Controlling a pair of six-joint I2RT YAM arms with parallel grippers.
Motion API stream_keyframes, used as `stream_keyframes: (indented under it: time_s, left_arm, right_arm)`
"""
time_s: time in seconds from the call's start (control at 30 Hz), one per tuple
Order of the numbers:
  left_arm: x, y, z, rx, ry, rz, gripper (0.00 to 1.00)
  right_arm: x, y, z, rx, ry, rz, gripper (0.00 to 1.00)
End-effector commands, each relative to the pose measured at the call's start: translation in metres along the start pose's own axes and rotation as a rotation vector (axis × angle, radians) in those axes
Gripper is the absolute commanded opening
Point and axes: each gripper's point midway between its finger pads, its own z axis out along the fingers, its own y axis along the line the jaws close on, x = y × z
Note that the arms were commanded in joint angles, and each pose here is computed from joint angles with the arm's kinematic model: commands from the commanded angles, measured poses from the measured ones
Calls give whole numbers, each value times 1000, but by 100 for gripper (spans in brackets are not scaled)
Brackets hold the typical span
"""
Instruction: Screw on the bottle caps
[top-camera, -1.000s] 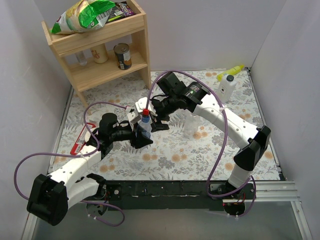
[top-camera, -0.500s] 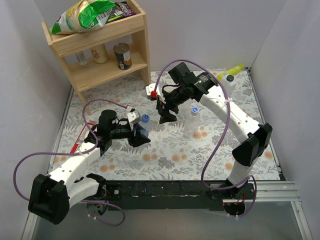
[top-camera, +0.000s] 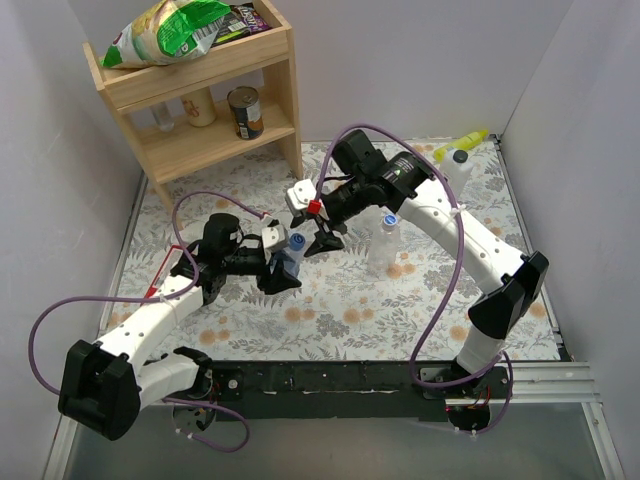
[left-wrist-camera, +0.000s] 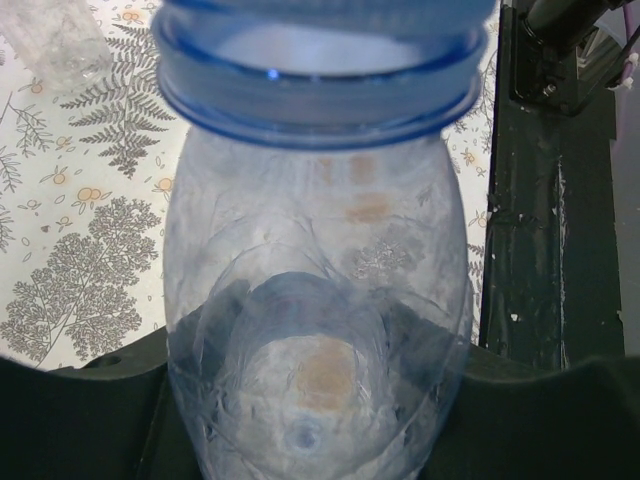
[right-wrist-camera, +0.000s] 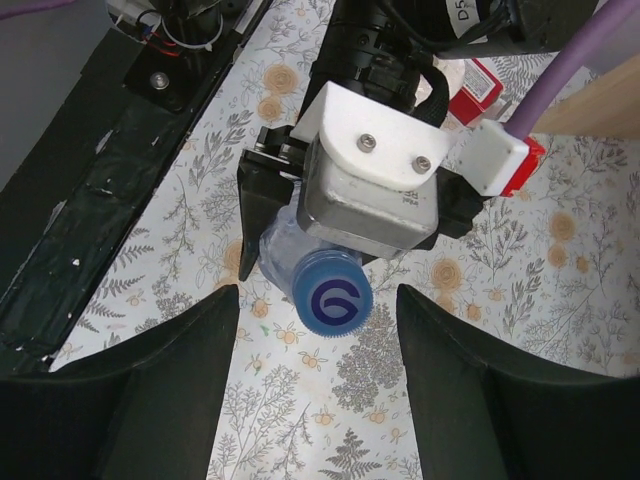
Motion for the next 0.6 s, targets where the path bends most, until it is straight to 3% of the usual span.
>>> stream_keyframes:
  time_s: [0.0,0.27,0.57]
  left_arm:
    - [-16,-5,0,32,-15,78,0]
    - [-17,-4,0,25,-10,113,0]
    - [-22,5,0,-21,-12,146,0]
  right_arm:
    - [-14,-3,-3,-8,-43,-45,70]
    - [-7,-5,2,-35,-23,-28,56]
    - [-1,-2,6,-68,-6,38,33]
